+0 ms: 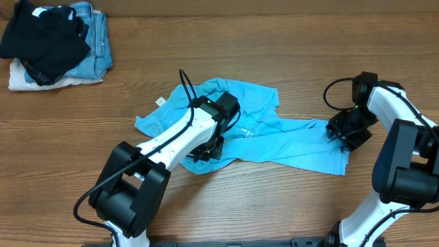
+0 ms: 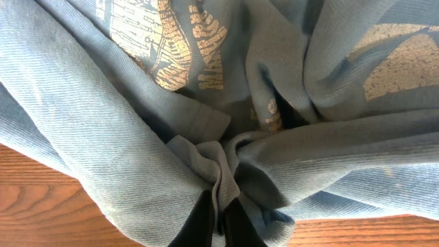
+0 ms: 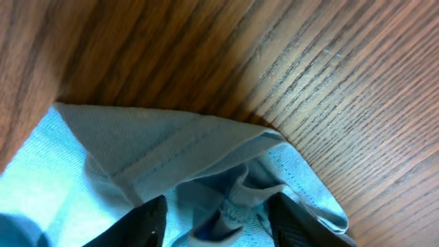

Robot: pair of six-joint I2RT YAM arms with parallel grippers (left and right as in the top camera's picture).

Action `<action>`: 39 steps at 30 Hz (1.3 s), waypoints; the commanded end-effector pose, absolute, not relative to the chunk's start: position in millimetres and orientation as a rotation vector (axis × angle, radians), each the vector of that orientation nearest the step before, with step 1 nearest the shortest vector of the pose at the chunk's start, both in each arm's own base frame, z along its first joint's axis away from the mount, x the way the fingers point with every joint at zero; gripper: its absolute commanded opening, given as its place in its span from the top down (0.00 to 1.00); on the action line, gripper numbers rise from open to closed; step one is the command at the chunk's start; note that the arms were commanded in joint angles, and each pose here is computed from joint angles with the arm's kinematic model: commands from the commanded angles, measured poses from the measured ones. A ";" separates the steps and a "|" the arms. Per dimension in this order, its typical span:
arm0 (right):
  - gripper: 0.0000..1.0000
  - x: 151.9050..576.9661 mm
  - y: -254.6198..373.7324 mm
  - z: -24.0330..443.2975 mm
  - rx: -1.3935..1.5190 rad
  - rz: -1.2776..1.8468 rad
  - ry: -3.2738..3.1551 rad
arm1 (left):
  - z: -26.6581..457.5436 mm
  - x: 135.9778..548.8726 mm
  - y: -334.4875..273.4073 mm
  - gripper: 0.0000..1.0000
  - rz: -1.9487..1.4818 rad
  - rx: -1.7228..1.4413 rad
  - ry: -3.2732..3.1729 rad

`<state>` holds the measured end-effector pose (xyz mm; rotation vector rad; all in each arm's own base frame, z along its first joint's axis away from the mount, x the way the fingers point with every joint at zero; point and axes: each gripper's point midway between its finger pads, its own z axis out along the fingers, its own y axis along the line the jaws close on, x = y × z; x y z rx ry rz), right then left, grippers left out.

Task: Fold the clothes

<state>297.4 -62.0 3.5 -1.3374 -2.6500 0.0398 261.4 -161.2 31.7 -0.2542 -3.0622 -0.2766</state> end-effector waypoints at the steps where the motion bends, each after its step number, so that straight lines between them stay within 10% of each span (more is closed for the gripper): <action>1: 0.61 293.1 -61.3 0.2 -1.331 0.048 -2.644 | 33.8 267.4 -162.7 0.96 -0.286 -0.235 -3.083; 20: 0.80 306.7 -64.2 50.3 -1.374 0.025 -2.694 | 36.9 268.3 -163.3 0.96 -0.284 -0.233 -3.084; 22: 0.96 305.4 -64.0 50.5 -1.371 0.027 -2.690 | 37.5 269.1 -163.8 0.96 -0.282 -0.233 -3.086; 30: 0.95 302.1 -63.2 50.8 -1.366 0.031 -2.677 | 40.9 271.0 -165.0 0.96 -0.278 -0.232 -3.092; 32: 0.78 298.4 -62.3 51.0 -1.358 0.037 -2.665 | 40.9 271.1 -165.1 0.96 -0.277 -0.232 -3.092; 39: 0.68 297.2 -51.9 40.4 -1.319 0.034 -2.684 | 40.8 271.4 -165.5 0.96 -0.274 -0.231 -3.094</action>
